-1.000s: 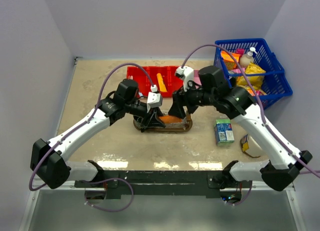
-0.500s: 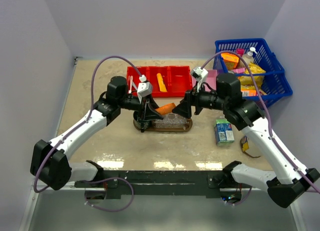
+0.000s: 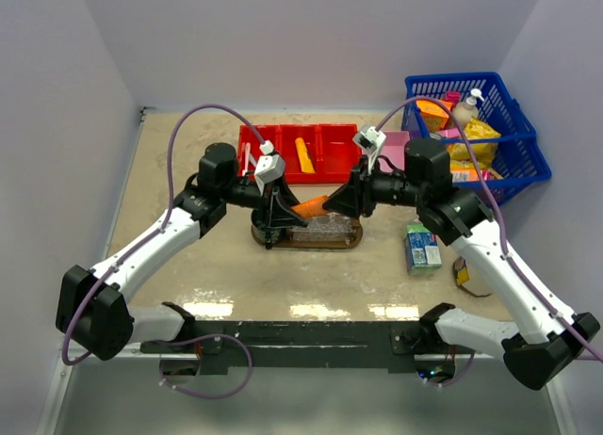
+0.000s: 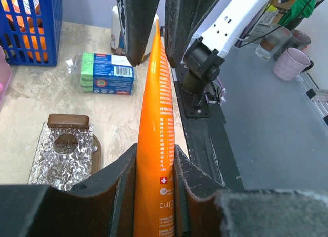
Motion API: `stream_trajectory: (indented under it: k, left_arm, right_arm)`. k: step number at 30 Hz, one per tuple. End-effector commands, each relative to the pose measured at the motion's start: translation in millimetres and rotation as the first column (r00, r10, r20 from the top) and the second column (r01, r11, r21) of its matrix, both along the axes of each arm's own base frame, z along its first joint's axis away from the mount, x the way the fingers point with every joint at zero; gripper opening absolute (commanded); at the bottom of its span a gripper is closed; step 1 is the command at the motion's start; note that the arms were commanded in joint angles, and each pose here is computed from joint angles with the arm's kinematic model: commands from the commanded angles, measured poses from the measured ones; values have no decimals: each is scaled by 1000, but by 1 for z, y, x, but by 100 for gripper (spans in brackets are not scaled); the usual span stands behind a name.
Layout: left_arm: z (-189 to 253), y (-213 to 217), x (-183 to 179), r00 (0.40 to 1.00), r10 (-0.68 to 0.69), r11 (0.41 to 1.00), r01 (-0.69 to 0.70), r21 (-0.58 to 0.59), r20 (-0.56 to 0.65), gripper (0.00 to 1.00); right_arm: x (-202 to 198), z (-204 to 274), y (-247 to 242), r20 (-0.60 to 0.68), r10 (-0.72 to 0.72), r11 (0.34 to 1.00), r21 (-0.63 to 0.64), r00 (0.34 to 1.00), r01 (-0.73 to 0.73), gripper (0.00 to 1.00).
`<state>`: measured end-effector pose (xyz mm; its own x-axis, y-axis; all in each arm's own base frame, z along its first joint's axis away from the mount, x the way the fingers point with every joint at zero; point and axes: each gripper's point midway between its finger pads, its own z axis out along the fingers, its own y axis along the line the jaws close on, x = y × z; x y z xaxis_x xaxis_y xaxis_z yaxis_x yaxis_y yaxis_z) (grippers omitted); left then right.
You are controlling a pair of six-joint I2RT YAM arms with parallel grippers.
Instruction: Prepare toiletry sets of a toothbrush and toothpaste on the tray
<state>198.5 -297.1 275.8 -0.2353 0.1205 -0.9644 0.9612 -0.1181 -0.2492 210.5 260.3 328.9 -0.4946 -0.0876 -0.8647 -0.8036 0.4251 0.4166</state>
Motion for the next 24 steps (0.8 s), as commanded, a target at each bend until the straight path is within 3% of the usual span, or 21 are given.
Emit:
stream_trajectory:
  k: [1,8,12,14,16,17,20,22,24]
  left_arm:
    - [18,1,-7,997,-34,998,38,-51,74,4]
    - [17,1,-5,997,-28,998,31,-50,73,4]
    - [17,1,-5,997,-23,998,27,-48,72,5]
    - [17,0,-2,997,-9,999,12,-45,75,9]
    - [16,0,1,997,9,999,-6,-38,81,22]
    - [18,1,3,996,22,999,-19,-36,90,40]
    - [20,4,15,987,109,994,-106,-29,116,72]
    - [23,12,37,960,242,970,-241,-26,141,87]
    - [39,27,54,908,372,928,-366,-67,191,92]
  right_arm:
    - [-4,2,9,3,60,997,40,998,-60,31]
    - [-8,-2,12,-8,89,995,55,996,-89,22]
    - [-7,1,14,-1,94,993,75,996,-94,1]
    - [-6,3,13,5,84,993,82,996,-84,0]
    - [-4,7,12,13,58,994,89,998,-59,0]
    - [-2,8,11,16,44,995,89,999,-45,0]
    - [4,17,7,31,-5,997,81,1000,2,0]
    - [6,21,2,29,-38,998,57,999,37,0]
    - [15,22,-9,36,-119,993,6,992,119,0]
